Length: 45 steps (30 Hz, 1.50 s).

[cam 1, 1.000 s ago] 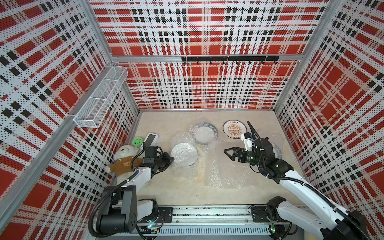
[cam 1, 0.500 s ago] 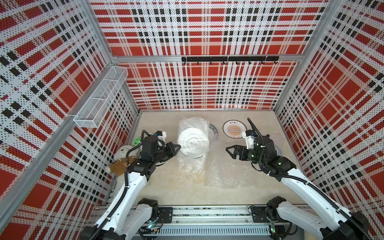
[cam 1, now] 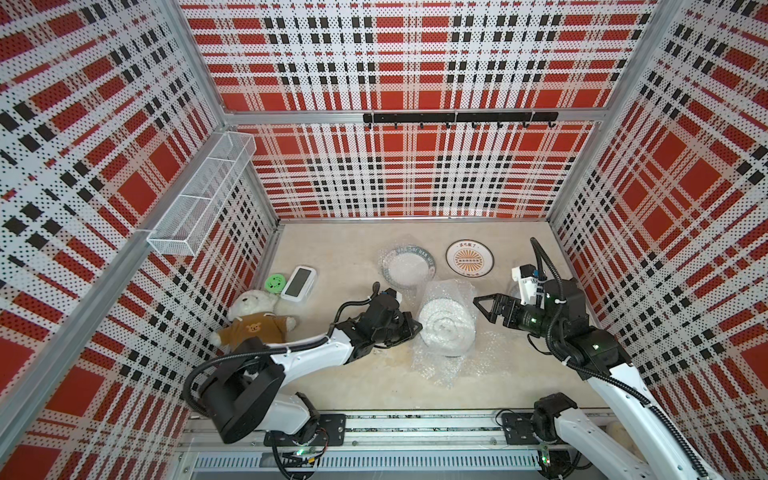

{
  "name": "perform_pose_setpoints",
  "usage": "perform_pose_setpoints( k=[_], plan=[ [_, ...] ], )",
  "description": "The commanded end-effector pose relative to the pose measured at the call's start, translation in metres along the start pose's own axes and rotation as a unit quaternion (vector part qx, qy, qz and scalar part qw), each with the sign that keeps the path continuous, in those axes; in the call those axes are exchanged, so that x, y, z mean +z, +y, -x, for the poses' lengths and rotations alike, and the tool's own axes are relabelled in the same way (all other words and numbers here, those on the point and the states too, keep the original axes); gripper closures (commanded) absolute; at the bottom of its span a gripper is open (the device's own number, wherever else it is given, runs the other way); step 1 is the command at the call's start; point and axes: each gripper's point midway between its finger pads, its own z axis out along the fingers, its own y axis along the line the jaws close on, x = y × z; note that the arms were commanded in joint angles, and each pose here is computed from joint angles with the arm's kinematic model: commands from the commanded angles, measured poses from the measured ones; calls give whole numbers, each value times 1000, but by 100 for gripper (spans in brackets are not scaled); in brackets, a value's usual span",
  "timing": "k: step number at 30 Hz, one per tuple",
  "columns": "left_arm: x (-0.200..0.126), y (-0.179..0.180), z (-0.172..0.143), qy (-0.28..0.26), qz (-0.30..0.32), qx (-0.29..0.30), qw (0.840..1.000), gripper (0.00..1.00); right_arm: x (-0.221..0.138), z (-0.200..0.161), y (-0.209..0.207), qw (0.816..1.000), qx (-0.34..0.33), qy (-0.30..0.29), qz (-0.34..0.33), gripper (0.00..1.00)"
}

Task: Unpack dinner plates from bubble wrap
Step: Place the bubble wrap at the center of the board, then unwrap the bubble wrap.

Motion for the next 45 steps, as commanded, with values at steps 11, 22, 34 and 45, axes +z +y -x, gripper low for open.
perform_pose_setpoints(
  k=[11,22,34,45],
  plan=[
    [32,-7,26,-124,-83,-96,984,100,13,-19,-17,999,12,30,-13,0],
    [54,32,4,-111,-30,-115,987,94,24,-25,-23,999,22,41,-13,0],
    [-6,-14,1,-119,24,52,991,22,21,-19,-31,999,9,32,-42,0],
    [-3,-72,-61,71,64,424,901,5,26,-4,-85,988,154,-4,-8,0]
  ],
)
